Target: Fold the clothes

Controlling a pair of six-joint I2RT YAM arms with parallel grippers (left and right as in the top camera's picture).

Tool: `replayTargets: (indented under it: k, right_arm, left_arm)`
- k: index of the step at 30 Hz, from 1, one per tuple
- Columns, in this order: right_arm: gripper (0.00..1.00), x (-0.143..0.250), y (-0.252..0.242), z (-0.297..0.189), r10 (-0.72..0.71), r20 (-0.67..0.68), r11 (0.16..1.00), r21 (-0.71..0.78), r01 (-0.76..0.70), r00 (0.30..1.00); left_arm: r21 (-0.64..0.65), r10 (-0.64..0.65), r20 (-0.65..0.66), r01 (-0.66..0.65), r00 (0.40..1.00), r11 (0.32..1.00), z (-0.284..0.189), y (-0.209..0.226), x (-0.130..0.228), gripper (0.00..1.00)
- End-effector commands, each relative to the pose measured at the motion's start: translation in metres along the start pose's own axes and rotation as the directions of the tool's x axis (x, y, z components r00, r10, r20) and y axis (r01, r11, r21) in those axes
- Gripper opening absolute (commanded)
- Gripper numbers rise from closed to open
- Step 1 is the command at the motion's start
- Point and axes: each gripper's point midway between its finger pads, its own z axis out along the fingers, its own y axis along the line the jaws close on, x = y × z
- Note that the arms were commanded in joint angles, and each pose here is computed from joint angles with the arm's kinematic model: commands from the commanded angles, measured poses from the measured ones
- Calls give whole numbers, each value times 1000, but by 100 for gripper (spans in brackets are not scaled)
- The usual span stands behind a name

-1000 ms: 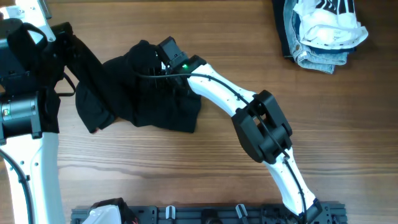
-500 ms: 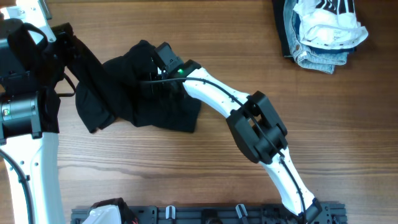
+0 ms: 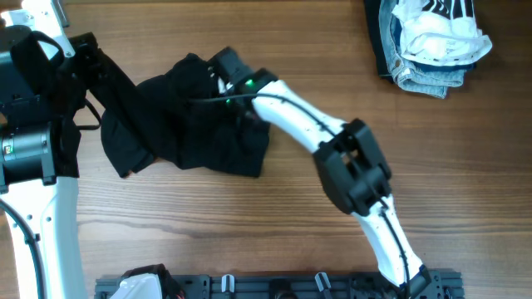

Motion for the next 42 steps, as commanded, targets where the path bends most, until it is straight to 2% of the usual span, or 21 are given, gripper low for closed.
replayTargets:
  k: [1, 6, 13, 19, 23, 30, 37, 42]
  right_arm:
    - [4, -66, 2, -115, -88, 211, 994, -44, 99, 974]
    - [4, -90, -25, -201, -130, 330, 990, -3, 139, 935]
    - [4, -102, -62, -297, -155, 460, 988, 72, 138, 874]
    - [5, -99, -88, -388, -171, 586, 984, 147, 104, 792]
    - [4, -89, -94, -437, -186, 649, 979, 183, 85, 738]
    - [4, -57, -88, -504, -240, 710, 965, 249, 83, 662]
    - [4, -18, -73, -561, -303, 759, 945, 317, 79, 576]
    - [5, 0, -67, -583, -327, 775, 934, 352, 60, 540]
  left_arm:
    - [-21, 0, 24, 1, 1000, 1000, -2, 3, -7, 4]
    - [-12, 4, 65, -4, 998, 1000, -2, 1, -17, 4]
    - [21, 10, 117, -13, 993, 1000, -8, -6, -30, 4]
    - [48, 22, 270, -36, 963, 998, -37, -17, -65, 4]
    - [89, -30, 388, -5, 921, 996, -71, -25, -90, 4]
    - [126, -25, 557, -55, 830, 990, -147, -41, -116, 4]
    - [156, -24, 622, -94, 782, 983, -204, -52, -113, 4]
    - [172, -23, 612, -104, 791, 979, -216, -56, -103, 4]
